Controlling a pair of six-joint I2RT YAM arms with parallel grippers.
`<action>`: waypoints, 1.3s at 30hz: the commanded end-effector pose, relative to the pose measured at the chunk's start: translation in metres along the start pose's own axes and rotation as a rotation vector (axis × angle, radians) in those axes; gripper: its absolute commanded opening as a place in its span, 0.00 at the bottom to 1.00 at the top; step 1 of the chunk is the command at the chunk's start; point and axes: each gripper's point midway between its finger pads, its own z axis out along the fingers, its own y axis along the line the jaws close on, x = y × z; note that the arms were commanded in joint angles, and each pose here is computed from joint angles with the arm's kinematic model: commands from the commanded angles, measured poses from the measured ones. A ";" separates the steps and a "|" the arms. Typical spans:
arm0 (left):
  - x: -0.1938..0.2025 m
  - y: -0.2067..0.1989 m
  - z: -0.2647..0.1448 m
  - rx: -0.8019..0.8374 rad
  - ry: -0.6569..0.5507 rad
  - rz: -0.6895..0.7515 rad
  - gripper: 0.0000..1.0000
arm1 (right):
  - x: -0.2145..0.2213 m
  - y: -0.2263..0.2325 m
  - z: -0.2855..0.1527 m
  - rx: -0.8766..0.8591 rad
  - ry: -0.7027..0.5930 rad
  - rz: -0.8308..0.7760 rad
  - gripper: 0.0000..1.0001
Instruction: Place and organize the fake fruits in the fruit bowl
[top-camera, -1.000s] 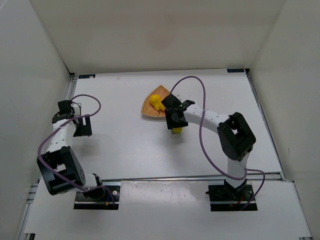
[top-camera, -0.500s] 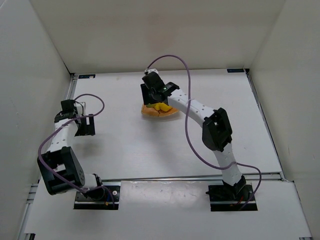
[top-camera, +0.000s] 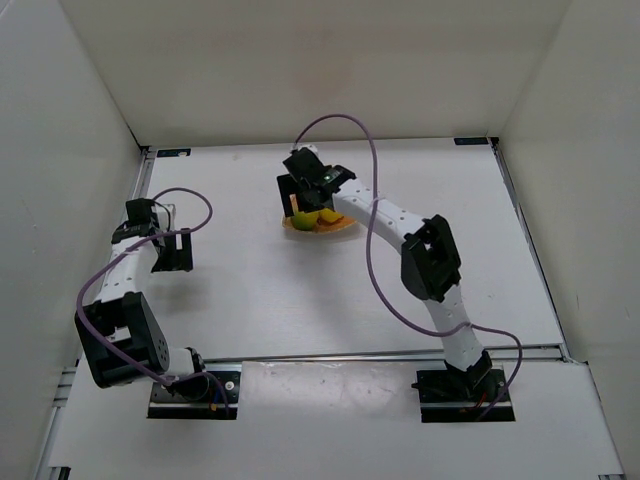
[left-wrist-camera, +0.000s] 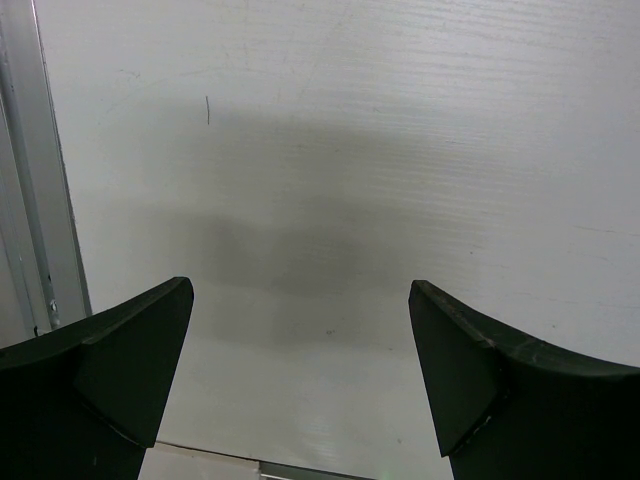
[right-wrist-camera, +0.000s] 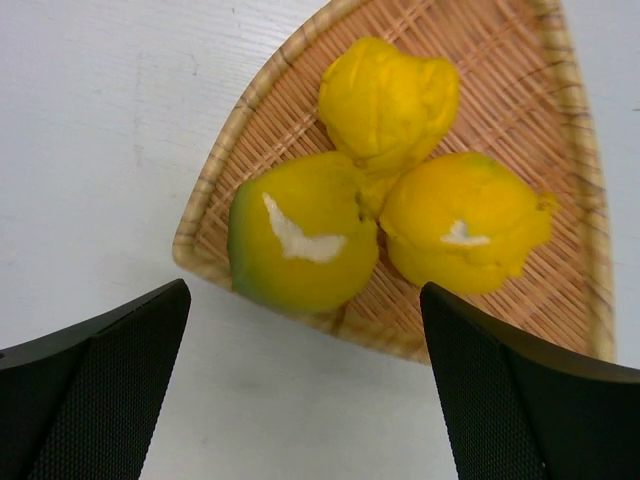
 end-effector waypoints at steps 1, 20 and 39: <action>-0.012 -0.002 -0.009 0.009 -0.048 0.004 1.00 | -0.061 -0.014 -0.095 -0.027 -0.183 0.051 1.00; -0.073 0.034 -0.059 -0.121 -0.235 -0.335 1.00 | 0.162 -0.290 -0.214 0.361 -0.094 0.622 1.00; -0.057 0.017 -0.091 0.075 -0.305 -0.406 1.00 | 0.203 -0.292 -0.234 0.400 -0.107 0.656 1.00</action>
